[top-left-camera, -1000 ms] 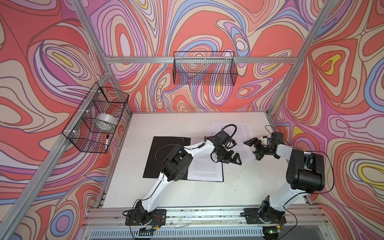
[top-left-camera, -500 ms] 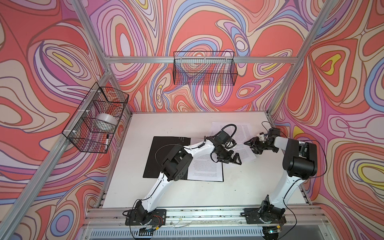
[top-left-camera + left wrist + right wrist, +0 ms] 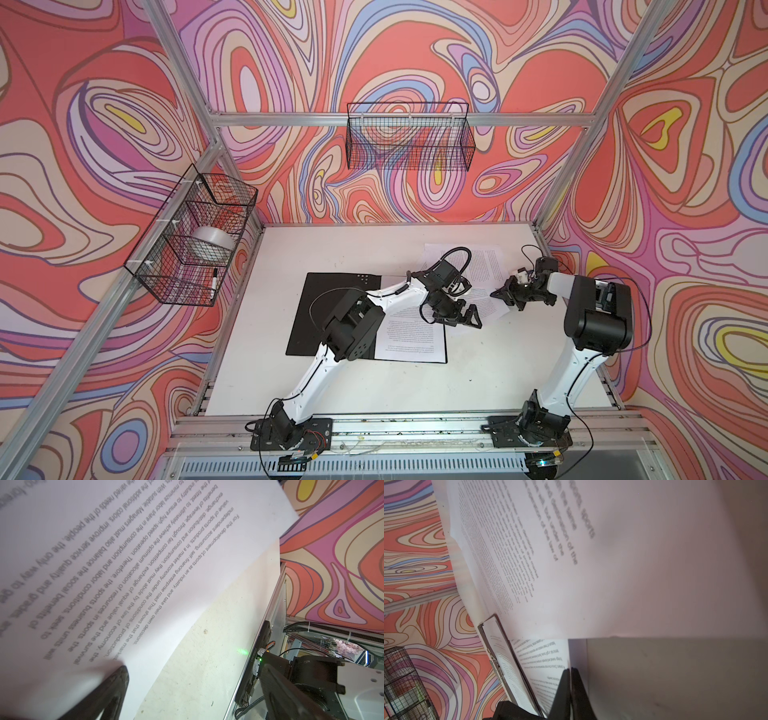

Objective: Put the files into the folder
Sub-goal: 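Lift the sheet with the right gripper while the left arm draws back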

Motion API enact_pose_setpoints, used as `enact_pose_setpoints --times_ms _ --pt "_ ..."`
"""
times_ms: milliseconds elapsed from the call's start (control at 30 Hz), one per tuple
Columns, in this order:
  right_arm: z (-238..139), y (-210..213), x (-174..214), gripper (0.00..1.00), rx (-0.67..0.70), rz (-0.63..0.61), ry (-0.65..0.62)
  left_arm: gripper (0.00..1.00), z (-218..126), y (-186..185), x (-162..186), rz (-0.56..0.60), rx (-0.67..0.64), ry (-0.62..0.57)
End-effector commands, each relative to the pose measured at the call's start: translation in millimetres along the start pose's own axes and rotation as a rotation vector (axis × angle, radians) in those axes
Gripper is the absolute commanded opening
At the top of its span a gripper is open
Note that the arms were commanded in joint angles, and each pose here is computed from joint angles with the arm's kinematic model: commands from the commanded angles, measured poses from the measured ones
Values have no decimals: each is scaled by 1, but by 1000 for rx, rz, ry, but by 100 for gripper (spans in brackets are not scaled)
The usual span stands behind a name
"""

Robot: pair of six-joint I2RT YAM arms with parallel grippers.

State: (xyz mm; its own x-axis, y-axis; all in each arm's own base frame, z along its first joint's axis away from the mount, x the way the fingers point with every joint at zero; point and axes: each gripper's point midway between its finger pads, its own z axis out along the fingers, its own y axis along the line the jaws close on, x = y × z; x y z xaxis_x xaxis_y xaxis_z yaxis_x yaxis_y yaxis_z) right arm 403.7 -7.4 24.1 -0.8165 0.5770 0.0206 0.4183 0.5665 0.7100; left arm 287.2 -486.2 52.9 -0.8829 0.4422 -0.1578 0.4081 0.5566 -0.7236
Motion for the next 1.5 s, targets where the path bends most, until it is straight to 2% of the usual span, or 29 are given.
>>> enact_pose_setpoints --times_ms 0,100,233,400,600,700,833,1033,1233,1467 --pt "-12 17 5 0 -42 0 -16 100 13 61 35 -131 -158 123" --pt "-24 27 8 0 -49 4 -26 100 -3 30 23 -54 -86 97" --pt "-41 34 10 0 -11 8 -73 100 -46 -29 -3 86 -10 -6" --pt "-57 46 14 0 -14 14 -99 100 -94 -96 -18 177 110 -107" --pt "-72 69 27 0 -97 9 -92 100 -157 -132 -16 236 128 -214" --pt "-83 79 33 0 -107 -9 -104 100 -187 -131 -6 257 89 -268" --pt "-99 86 42 0 -84 -34 -128 100 -216 -106 15 269 -33 -331" --pt "-123 91 54 0 -16 -77 -155 100 -247 -76 52 288 -157 -405" --pt "-153 114 68 0 -25 -108 -204 100 -282 -69 81 381 -268 -539" --pt "-180 141 82 0 -82 -127 -242 100 -303 -59 109 456 -329 -663"
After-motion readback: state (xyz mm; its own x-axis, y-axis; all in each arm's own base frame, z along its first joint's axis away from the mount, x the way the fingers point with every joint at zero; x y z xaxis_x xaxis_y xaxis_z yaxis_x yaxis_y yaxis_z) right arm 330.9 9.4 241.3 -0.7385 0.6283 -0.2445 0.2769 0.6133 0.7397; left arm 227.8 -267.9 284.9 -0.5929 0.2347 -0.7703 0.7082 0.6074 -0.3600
